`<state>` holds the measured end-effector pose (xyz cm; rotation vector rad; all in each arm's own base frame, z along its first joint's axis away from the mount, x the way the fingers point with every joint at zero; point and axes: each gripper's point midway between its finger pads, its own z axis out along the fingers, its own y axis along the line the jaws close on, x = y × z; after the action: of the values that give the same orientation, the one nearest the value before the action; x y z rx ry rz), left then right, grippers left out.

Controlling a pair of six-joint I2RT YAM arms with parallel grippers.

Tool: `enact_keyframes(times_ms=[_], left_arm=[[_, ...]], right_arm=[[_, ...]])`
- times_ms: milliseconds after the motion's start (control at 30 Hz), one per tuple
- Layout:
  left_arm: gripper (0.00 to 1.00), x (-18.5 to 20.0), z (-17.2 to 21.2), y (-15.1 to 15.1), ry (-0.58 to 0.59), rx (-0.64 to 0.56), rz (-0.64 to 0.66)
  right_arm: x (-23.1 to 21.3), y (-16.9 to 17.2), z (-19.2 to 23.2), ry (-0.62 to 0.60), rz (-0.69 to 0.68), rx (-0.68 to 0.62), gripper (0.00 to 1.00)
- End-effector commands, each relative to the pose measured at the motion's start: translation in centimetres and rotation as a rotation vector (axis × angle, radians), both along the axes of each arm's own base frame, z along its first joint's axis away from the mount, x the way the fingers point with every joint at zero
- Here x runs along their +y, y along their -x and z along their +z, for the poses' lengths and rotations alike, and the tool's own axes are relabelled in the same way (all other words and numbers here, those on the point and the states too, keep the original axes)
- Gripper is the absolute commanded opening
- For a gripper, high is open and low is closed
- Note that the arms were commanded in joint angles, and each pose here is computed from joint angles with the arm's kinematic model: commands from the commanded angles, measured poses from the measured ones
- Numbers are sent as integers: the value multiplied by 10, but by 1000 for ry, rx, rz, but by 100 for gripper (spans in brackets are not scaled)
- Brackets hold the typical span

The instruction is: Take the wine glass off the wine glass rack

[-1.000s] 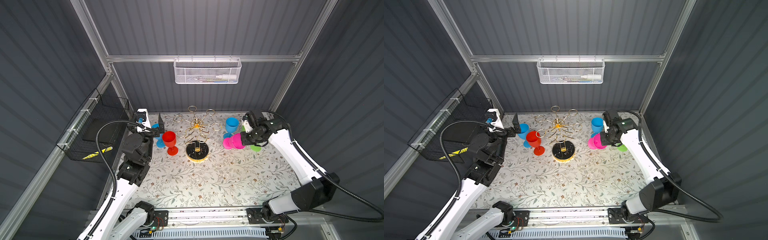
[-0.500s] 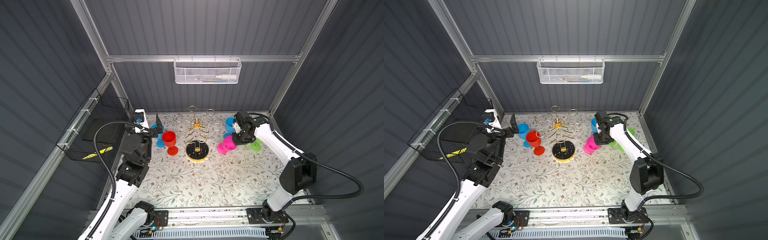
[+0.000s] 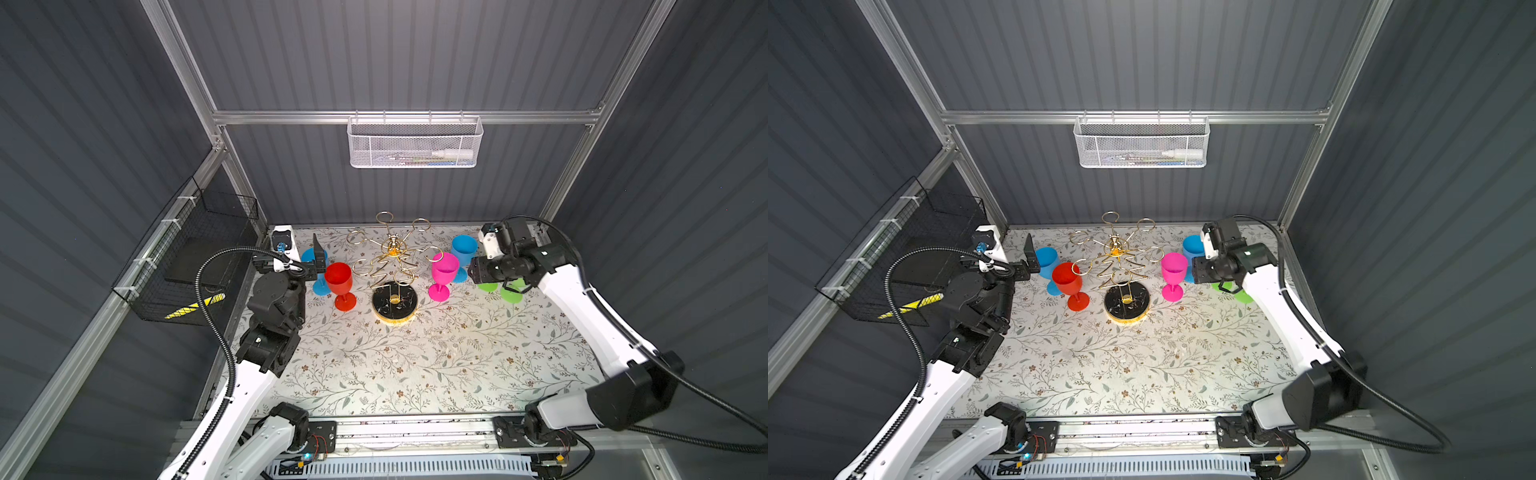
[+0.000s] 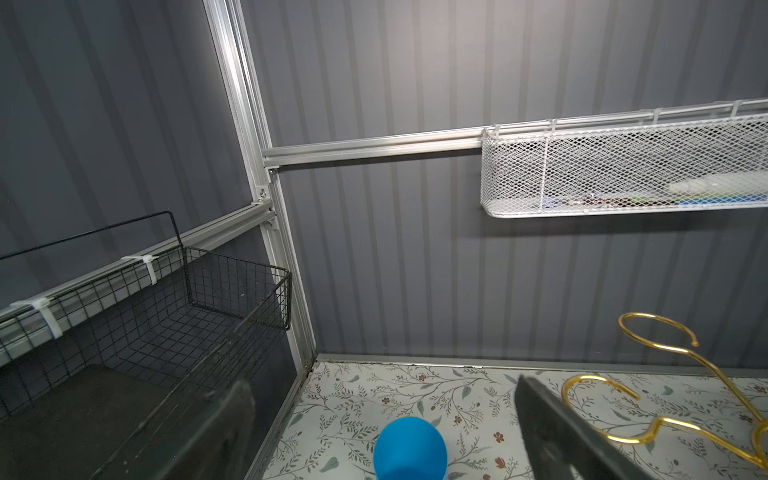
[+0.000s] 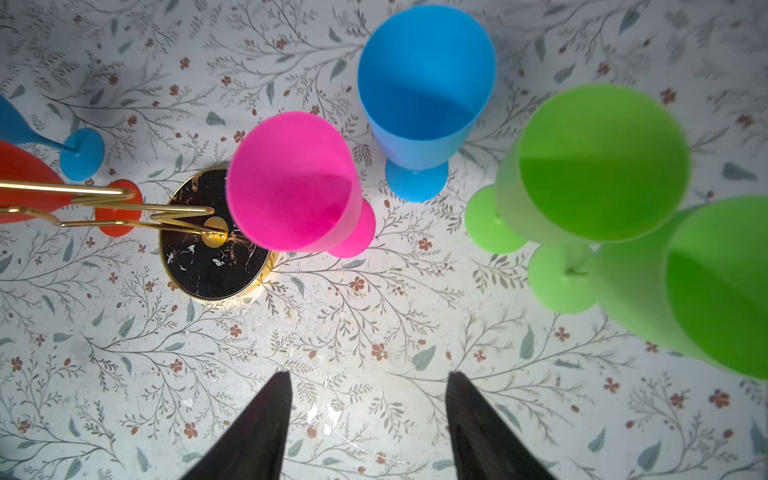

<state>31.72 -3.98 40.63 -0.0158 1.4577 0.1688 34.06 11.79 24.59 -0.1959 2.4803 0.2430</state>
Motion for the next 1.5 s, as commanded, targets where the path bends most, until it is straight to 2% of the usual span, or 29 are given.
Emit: enact_keyframes(times_ms=[0,133,233,400,567,867,1000,1200,1300,1467], left_arm=[[100,11,-1,4,45,-29,44],[100,15,-28,1,59,11,73],[100,16,-54,-1,73,43,81],[100,15,-97,1,66,52,75],[100,22,-147,-5,41,137,135],[100,35,-215,-3,16,190,220],[100,43,-238,2,-17,214,270],[100,42,-270,-8,-47,257,283],[100,42,-273,-15,-50,214,291],[100,41,-279,-34,-51,200,269]], right_arm=[[-12,6,16,-39,-27,-138,69],[-32,25,21,-66,-61,-291,83],[-44,36,22,-85,-91,-417,99],[-69,41,2,-58,-167,-599,99],[-97,35,-32,-4,-278,-666,99],[-138,23,-74,53,-404,-787,99],[-146,14,-90,46,-398,-799,99],[-141,-7,-98,37,-353,-823,99],[-137,-9,-103,35,-321,-855,99],[-140,-5,-109,31,-346,-886,99]])
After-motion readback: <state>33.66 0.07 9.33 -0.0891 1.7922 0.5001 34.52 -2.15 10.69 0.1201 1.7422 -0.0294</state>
